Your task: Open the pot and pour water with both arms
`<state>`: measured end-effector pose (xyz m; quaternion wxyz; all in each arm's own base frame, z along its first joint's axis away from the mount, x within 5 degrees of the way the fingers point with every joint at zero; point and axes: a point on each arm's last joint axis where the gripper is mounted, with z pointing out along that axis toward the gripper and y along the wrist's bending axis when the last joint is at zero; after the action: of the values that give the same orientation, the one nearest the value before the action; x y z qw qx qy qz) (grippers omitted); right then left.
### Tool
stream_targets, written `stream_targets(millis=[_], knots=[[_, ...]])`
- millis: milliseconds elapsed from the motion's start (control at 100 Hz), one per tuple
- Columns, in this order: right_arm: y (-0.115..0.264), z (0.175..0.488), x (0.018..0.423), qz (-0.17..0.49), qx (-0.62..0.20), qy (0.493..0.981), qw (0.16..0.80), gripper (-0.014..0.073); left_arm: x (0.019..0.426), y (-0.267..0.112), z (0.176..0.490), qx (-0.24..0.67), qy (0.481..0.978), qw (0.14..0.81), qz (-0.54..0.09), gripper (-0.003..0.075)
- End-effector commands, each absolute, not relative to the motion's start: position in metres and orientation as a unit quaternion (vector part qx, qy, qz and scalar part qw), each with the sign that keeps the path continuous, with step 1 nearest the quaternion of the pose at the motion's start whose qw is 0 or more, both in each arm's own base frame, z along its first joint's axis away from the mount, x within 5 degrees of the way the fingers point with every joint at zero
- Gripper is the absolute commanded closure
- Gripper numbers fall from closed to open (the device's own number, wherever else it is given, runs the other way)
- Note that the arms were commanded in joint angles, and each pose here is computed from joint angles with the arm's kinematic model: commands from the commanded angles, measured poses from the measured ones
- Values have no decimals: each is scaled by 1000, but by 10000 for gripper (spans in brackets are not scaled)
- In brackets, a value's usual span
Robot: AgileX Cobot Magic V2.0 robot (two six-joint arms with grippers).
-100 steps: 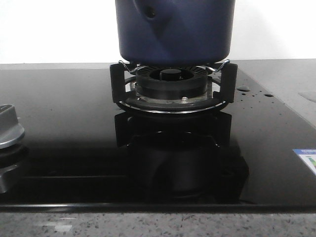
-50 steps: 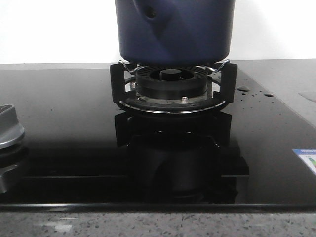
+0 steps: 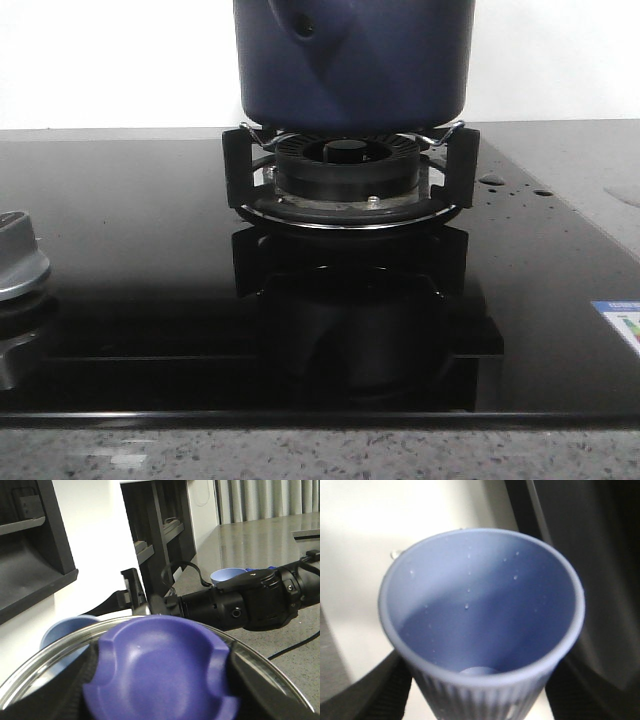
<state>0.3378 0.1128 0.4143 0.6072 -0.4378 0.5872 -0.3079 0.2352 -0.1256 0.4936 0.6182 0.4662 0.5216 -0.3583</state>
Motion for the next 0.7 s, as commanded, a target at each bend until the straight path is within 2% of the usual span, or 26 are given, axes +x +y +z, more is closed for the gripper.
stream_targets(millis=[0, 120, 320, 520, 690], knots=[[94, 437, 322, -260, -305, 664, 632, 463, 219, -122, 521, 435, 484, 654, -385, 530], [77, 433, 309, -208, -221, 729, 614, 463, 220, -122, 520, 435, 485, 654, -384, 530], [39, 411, 271, -129, -158, 740, 640, 463, 222, -128, 517, 440, 485, 646, -393, 530], [-3, 353, 229, -90, -107, 747, 650, 462, 231, -138, 508, 445, 491, 629, -405, 530], [-18, 300, 209, -53, -74, 770, 632, 462, 242, -147, 498, 446, 500, 614, -417, 530]])
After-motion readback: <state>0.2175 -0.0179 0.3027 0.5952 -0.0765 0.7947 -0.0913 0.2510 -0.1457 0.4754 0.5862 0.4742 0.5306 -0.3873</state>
